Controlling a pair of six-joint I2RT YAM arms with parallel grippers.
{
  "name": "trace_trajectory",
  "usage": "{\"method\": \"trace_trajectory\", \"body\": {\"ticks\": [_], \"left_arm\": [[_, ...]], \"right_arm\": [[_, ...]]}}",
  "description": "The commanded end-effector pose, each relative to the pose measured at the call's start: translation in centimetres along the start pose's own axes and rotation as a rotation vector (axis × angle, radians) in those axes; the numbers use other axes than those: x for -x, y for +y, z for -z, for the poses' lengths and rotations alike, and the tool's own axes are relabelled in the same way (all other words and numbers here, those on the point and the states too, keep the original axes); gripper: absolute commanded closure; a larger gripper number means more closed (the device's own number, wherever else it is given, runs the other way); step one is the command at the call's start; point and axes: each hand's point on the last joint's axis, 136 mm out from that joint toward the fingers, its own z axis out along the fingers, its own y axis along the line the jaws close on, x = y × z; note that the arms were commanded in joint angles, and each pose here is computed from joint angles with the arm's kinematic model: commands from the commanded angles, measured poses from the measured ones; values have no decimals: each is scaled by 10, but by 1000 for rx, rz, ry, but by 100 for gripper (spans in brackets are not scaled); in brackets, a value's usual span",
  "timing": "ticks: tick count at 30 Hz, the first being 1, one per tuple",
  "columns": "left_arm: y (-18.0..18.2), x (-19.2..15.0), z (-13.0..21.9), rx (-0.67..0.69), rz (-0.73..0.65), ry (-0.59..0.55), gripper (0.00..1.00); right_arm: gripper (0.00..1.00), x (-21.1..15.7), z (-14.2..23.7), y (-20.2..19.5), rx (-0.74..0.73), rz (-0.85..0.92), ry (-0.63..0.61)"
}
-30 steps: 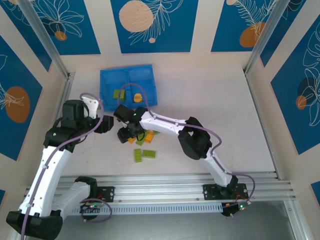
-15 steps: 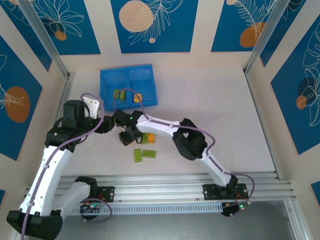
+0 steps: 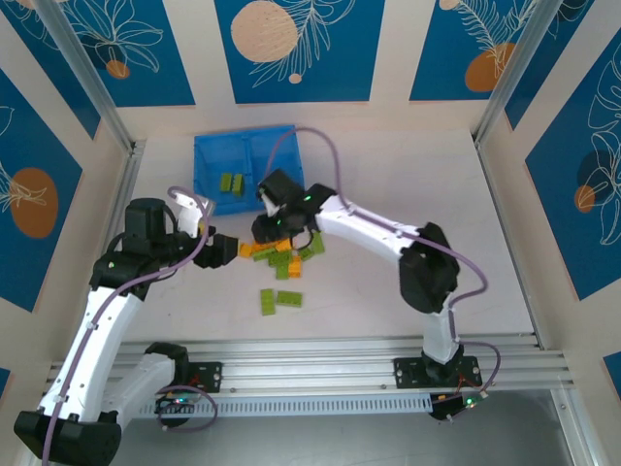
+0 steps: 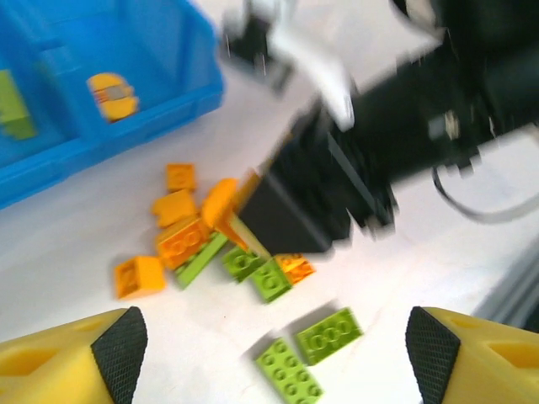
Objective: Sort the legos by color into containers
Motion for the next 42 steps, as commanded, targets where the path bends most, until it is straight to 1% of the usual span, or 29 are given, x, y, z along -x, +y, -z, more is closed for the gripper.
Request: {"method": "trace_trajectory", "body": {"ticks": [1,4,6,10,12,16,20,22,24,27,28,30,32,35,38,39,40,42], "left_arm": [[-30,9,-2,-172,-39,-50,16],[-23,7,-9,-137,13,-44,15],[-8,2,-13,-56,69,-25,15],[9,-7,-13,47,152,-1,14],[14,-10,-12,82,188,4,14],[29,-18,-12,169,272,25,11],[45,-33,-15,253,360,52,3],[50,-38,-19,265,392,55,1],[52,-41,-24,260,422,57,0],[52,-42,-32,243,459,67,0],[51,-42,-34,234,461,75,0],[49,-42,-37,217,461,93,0],[45,-40,-39,193,455,104,2],[30,-37,-48,131,416,133,3],[18,-46,-61,123,366,207,3],[17,-53,-68,140,364,244,3],[17,-57,-73,153,369,267,3],[15,-67,-89,169,413,296,1]], "right_arm": [[61,39,11,-8,33,-55,-102],[61,78,8,-38,-62,-52,-193],[61,102,-4,-58,-143,-29,-236],[61,137,-38,-87,-255,-3,-256],[61,144,-57,-99,-281,-14,-237],[60,155,-78,-113,-280,-45,-247],[48,160,-81,-102,-192,-65,-256],[41,165,-71,-94,-167,-66,-270],[38,170,-58,-86,-150,-66,-288],[37,176,-31,-73,-117,-66,-307],[38,177,-21,-69,-109,-70,-310],[42,176,3,-60,-81,-87,-308],[42,174,36,-47,-43,-91,-312],[41,155,78,-32,19,-78,-285],[38,118,112,-27,83,-60,-259],[37,104,123,-29,93,-61,-259],[36,90,125,-36,85,-73,-244],[34,57,141,-57,35,-121,-227]]}}
